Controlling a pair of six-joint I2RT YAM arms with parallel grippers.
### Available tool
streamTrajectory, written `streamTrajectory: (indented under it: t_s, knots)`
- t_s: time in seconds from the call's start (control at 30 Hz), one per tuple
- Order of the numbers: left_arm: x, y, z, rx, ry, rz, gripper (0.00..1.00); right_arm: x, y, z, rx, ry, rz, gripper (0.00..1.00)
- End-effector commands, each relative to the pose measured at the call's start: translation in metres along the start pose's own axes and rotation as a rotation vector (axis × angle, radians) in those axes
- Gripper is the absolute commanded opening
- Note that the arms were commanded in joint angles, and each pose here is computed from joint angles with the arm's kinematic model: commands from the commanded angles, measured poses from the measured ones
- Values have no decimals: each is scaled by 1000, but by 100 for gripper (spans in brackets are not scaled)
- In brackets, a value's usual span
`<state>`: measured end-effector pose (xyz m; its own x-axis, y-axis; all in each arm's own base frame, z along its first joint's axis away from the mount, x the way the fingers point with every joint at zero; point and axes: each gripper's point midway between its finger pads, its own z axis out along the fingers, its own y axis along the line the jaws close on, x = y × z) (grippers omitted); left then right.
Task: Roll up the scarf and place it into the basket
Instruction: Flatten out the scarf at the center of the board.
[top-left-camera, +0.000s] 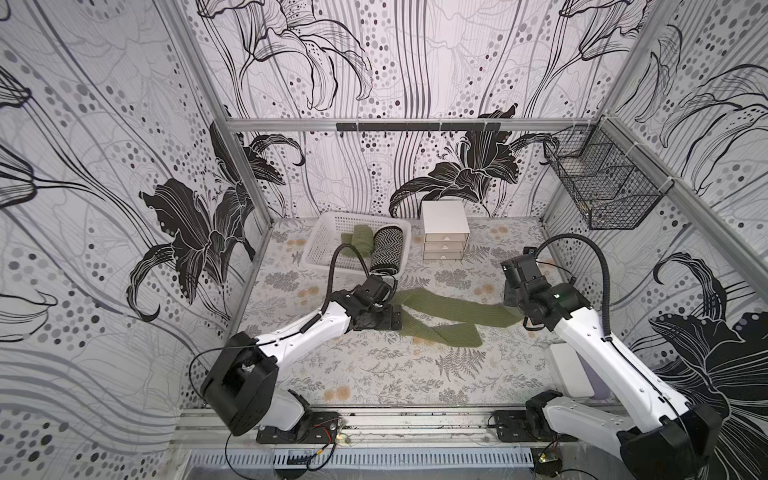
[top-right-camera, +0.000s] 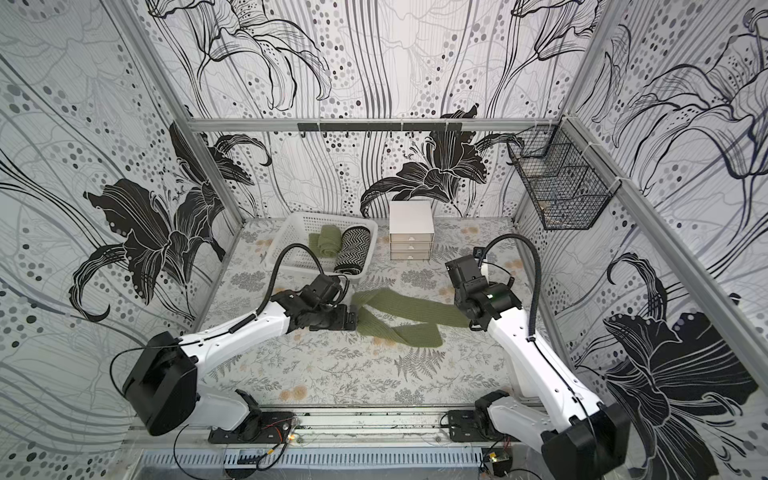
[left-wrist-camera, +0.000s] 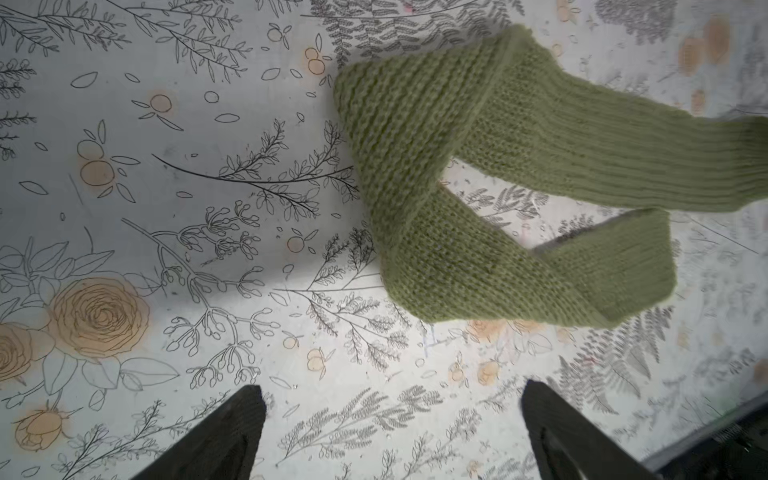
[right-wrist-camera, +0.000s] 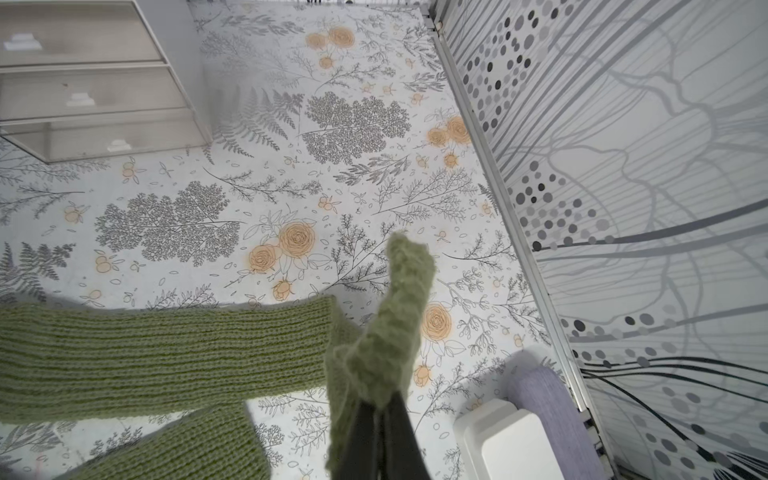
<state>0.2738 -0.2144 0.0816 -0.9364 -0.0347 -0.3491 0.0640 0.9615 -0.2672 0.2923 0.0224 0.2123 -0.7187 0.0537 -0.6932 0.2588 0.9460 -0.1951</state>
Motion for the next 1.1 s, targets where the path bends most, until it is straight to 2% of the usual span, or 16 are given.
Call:
streamTrajectory:
  t_s: [0.0, 0.1, 0.2, 0.27, 0.37, 0.4, 0.43, 0.57, 0.63, 0.7, 0.83, 0.9, 0.93, 1.0, 1.07]
  knots:
    - [-28, -2, 15, -61, -128, -87, 99, -4, 8, 4, -39, -8, -1, 0]
    - [-32, 10, 32, -131, -155, -151, 100, -3, 10, 4, -54, -10, -4, 0]
    - [-35, 14, 49, -164, -159, -161, 92, -4, 10, 1, -68, -16, -7, 0]
    - [-38, 13, 58, -172, -164, -156, 77, -4, 9, 0, -76, -21, -8, 0]
    - [-44, 15, 68, -189, -201, -166, 33, -5, 11, -4, -96, -35, -1, 0]
    - [-48, 13, 69, -175, -224, -160, 14, -5, 11, -4, -103, -37, -2, 0]
    - [-51, 11, 69, -152, -247, -162, 7, -5, 12, -5, -112, -39, -1, 0]
    - [-56, 4, 61, -96, -275, -139, 0, -6, 12, -10, -132, -46, -8, 0]
    - [-61, 17, 36, -158, -299, -127, 0, -8, 14, -14, -156, -57, -8, 0]
    - [-65, 51, -5, -336, -333, -117, 0, -14, 23, -21, -223, -77, 3, 0]
    - [-69, 140, -127, -812, -325, -90, 0, -28, 61, -37, -450, -109, 29, 0]
    - [-79, 169, -196, -1008, -394, -100, 0, -39, 82, -44, -556, -120, 51, 0]
    - [-86, 176, -226, -1067, -437, -104, 0, -46, 89, -47, -592, -128, 65, 0]
    - [-101, 171, -264, -1080, -527, -76, 0, -57, 93, -47, -600, -148, 78, 0]
    - [-108, 156, -269, -967, -559, -52, 0, -64, 85, -41, -530, -165, 73, 0]
